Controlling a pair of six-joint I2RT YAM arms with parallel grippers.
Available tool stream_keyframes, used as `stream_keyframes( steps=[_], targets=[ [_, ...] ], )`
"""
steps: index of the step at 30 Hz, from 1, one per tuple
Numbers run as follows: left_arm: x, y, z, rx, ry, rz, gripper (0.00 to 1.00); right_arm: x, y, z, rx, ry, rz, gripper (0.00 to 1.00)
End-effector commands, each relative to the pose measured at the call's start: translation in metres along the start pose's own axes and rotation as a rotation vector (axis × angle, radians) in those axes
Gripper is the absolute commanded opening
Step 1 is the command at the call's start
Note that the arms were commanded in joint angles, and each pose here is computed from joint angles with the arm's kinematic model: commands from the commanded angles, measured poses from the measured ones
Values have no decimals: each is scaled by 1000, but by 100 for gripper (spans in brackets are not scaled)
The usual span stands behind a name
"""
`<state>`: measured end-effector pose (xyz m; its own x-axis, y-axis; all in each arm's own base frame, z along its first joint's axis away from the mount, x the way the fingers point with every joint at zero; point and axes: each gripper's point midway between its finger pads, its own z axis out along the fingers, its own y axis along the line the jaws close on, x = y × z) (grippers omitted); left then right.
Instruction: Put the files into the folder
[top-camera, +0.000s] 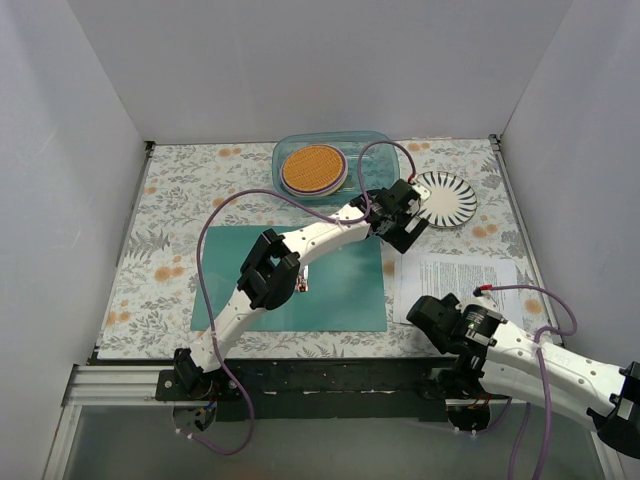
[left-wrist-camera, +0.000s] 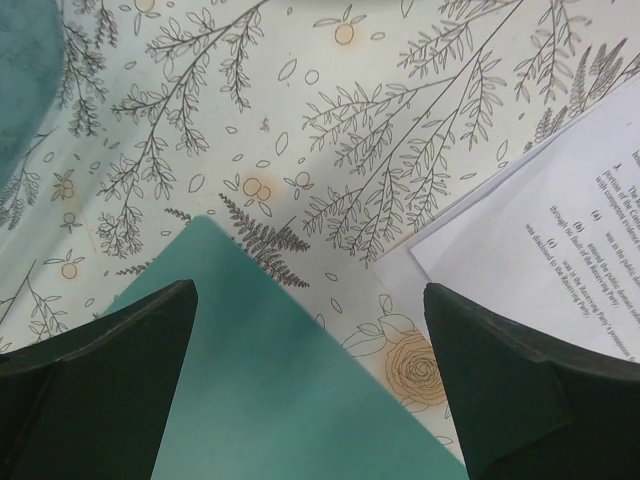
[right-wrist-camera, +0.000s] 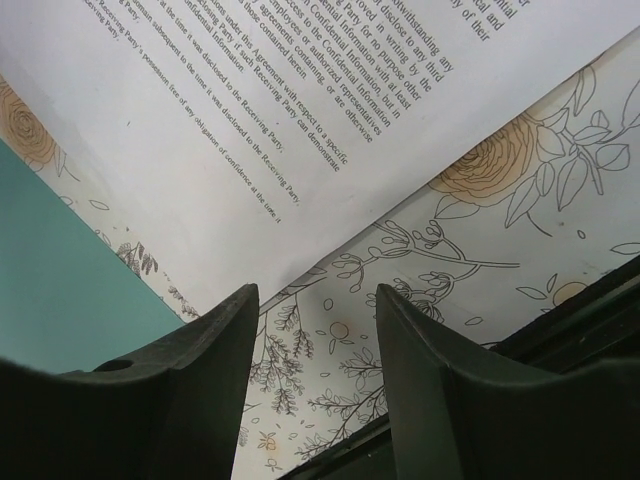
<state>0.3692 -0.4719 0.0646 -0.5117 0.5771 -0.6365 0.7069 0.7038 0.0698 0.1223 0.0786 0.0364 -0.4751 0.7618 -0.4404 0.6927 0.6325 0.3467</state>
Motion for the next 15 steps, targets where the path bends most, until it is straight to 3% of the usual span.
stream_keyframes(
  steps=[1,10,15],
  targets=[
    [-15,4,-10,-22,-31,-24,98,-8,-1,-2,21,-40,8,59],
    [-6,-34,-15,136,-18,-36,98,-11,-2,-1,41,-60,13,59],
    [-3,-46,-1,139,-10,-6,98,-12,0,-2,22,-65,17,59]
  ],
)
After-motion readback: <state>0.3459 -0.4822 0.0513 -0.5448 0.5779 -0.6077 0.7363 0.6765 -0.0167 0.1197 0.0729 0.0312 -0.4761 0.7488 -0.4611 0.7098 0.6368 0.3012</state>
